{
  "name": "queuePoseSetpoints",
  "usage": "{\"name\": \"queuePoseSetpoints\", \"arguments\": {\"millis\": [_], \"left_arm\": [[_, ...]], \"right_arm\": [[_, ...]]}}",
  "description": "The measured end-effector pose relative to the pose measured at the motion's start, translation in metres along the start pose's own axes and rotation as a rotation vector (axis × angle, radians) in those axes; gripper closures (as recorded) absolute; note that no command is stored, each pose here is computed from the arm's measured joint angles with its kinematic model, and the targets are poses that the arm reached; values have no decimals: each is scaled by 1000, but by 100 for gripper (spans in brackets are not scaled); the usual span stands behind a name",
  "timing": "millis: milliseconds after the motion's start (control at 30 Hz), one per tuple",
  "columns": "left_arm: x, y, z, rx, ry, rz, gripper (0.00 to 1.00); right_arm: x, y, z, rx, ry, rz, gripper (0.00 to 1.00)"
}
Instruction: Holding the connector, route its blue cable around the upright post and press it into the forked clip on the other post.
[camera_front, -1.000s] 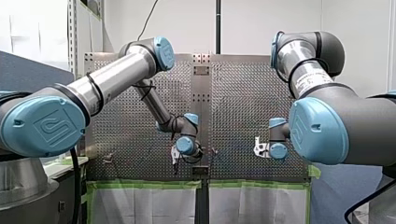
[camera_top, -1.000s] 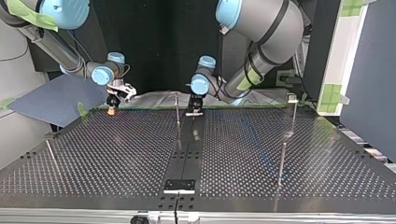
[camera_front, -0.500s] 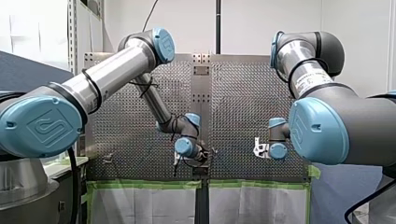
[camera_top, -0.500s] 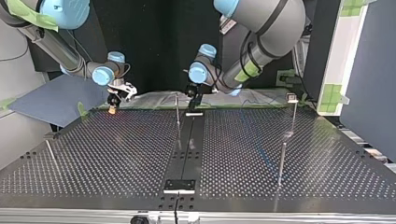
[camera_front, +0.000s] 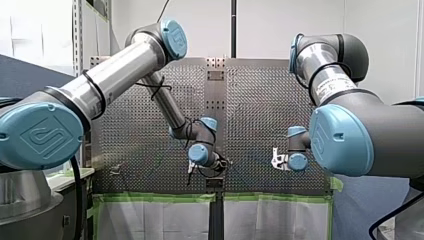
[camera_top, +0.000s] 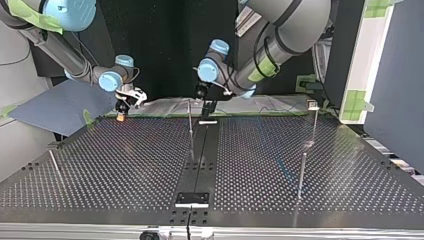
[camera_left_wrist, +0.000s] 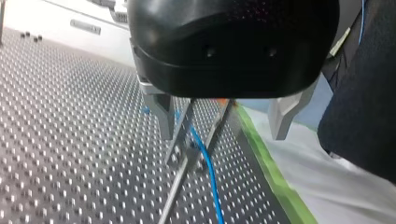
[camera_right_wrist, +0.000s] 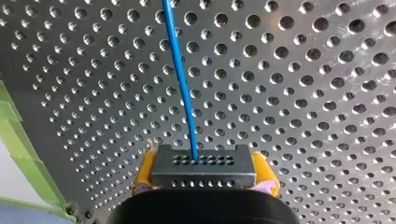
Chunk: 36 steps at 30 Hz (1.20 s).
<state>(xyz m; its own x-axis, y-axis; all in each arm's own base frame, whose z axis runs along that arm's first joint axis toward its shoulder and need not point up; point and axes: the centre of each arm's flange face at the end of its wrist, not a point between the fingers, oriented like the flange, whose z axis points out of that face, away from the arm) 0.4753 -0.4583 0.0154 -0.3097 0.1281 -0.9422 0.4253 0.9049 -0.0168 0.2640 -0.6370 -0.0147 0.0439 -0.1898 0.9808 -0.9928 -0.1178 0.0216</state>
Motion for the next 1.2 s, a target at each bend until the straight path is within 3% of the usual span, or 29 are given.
{"name": "queuePoseSetpoints", "arguments": {"millis": [400, 633, 867, 1200], "left_arm": [[19, -23, -21, 36, 11, 16, 0], [19, -28, -23, 30, -1, 17, 0], [19, -26, -23, -1, -4, 16, 0], [20, -28, -25, -15, -7, 17, 0]], "right_arm": [[0, -3, 0, 33, 0, 2, 98], [0, -4, 0, 37, -2, 2, 98], [0, -4, 0, 39, -2, 18, 98], [0, -4, 0, 43, -2, 22, 98]]}}
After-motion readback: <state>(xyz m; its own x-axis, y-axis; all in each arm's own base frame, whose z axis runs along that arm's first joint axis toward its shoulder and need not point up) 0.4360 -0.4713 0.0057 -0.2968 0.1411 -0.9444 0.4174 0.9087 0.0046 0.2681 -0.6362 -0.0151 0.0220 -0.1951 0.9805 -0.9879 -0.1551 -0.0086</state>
